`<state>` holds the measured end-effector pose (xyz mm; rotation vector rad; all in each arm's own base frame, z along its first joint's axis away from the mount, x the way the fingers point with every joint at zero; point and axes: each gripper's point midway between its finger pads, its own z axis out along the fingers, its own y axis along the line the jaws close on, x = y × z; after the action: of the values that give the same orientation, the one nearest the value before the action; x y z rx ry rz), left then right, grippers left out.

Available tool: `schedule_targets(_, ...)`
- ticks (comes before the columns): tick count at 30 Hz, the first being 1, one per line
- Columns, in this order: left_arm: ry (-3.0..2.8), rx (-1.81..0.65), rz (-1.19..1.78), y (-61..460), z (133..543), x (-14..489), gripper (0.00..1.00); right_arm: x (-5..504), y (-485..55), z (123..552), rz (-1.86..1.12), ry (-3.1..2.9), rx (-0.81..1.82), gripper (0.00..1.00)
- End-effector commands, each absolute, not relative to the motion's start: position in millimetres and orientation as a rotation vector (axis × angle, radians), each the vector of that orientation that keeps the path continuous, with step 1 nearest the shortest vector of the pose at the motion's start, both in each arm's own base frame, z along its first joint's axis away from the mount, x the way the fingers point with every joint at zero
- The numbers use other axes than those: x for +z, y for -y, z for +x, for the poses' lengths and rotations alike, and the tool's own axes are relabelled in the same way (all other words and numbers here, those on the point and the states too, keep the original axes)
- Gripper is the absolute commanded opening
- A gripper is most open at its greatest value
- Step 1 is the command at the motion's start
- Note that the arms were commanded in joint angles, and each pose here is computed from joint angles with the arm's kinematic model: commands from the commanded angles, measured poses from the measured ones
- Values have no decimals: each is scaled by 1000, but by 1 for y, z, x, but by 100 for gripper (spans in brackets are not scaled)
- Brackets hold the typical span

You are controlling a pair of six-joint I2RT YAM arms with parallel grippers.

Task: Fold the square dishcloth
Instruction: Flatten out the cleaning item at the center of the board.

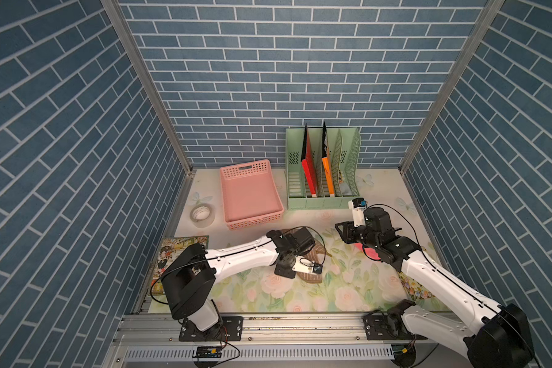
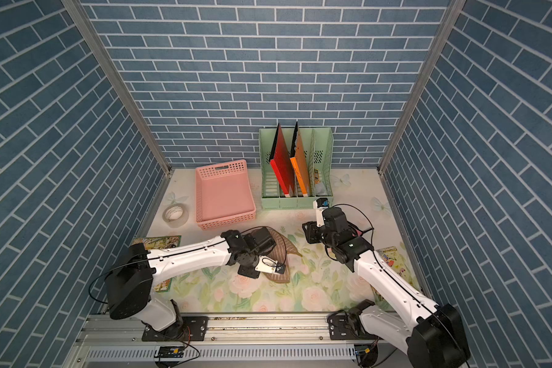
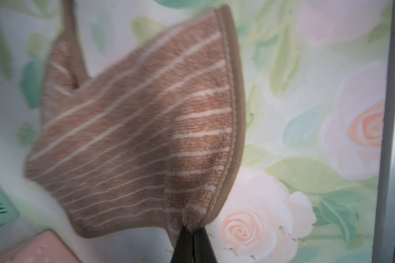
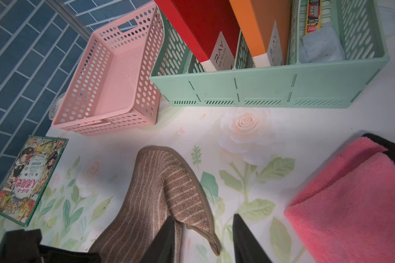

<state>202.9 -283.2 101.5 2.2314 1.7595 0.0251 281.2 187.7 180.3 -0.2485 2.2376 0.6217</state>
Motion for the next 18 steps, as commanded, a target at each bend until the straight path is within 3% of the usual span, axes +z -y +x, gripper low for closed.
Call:
schedule_targets(1, -1807, -52, 2030, 288, 226, 195, 0, 192, -184, 275, -213, -2195, 662, 44)
schedule_targets(9, -1849, -125, 1626, 301, 268, 317, 0, 216, -181, 254, -189, -2069, 774, 57)
schedule_targets(14, -1845, -77, 1486, 300, 284, 348, 0, 238, -182, 237, -194, -1939, 834, 71)
schedule_targets(18, -1856, -74, 1496, 296, 281, 352, 0, 245, -186, 228, -249, -1873, 862, 88)
